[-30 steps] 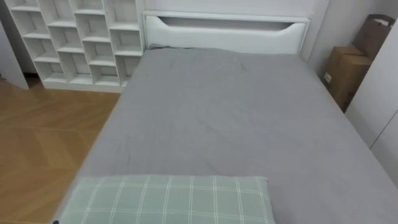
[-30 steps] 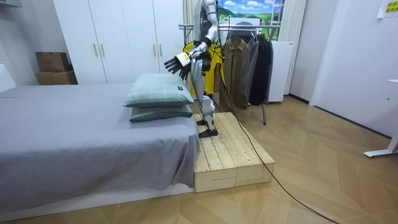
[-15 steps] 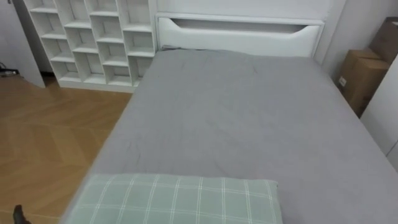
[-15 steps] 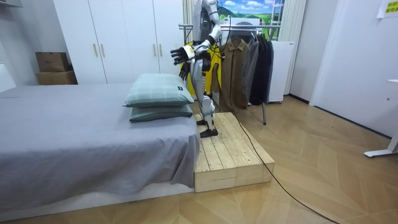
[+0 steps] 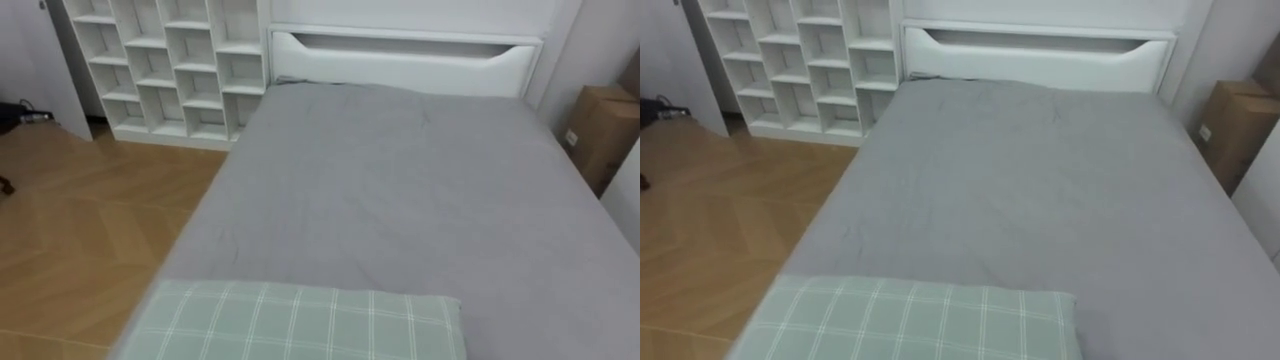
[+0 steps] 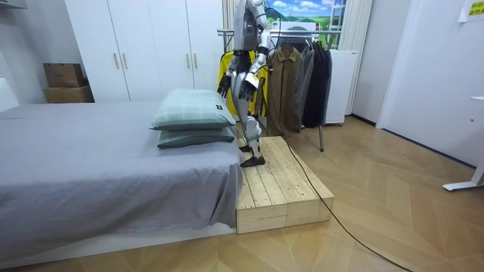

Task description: Hang clothes

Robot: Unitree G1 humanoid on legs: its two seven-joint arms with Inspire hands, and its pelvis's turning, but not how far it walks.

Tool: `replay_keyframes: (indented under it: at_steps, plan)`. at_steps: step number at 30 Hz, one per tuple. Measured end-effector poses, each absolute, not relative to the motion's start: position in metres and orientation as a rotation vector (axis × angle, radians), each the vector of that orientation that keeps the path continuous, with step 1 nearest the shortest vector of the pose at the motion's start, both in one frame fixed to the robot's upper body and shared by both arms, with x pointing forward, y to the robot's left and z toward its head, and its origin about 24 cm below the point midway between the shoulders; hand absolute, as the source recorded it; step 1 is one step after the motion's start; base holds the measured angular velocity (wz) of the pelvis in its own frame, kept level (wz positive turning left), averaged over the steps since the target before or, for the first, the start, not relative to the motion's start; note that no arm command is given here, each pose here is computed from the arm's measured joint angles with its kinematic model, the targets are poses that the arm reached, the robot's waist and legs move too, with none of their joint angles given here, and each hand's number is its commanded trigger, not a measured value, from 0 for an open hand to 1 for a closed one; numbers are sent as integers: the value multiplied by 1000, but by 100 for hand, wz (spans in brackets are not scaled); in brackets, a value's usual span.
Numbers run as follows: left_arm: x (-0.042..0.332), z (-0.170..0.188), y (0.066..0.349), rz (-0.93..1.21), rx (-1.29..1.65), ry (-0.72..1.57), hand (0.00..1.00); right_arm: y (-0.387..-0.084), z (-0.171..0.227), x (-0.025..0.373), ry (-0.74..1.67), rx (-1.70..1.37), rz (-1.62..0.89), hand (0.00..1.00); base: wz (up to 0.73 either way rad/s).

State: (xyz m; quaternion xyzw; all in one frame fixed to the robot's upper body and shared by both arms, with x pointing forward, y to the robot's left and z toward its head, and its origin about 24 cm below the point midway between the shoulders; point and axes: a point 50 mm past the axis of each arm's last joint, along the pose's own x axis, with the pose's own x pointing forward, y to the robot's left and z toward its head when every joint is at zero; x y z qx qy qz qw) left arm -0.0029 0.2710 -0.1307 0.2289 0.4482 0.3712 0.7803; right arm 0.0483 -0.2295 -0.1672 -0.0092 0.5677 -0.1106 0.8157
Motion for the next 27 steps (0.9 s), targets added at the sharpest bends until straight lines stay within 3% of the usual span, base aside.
replay_keyframes:
  at_steps: [5, 10, 27]
  plan:
    - [-36, -142, 269, 799, 479, 1180, 0, -230, -169, 41, 1244, 3, -265, 0, -2]
    - [-46, -147, 265, 756, 452, 1285, 0, -230, -170, 34, 1272, 4, -269, 0, 0]
    - [6, -157, 253, 621, 327, 1246, 0, -226, -170, 37, 1267, 58, -222, 0, 0]
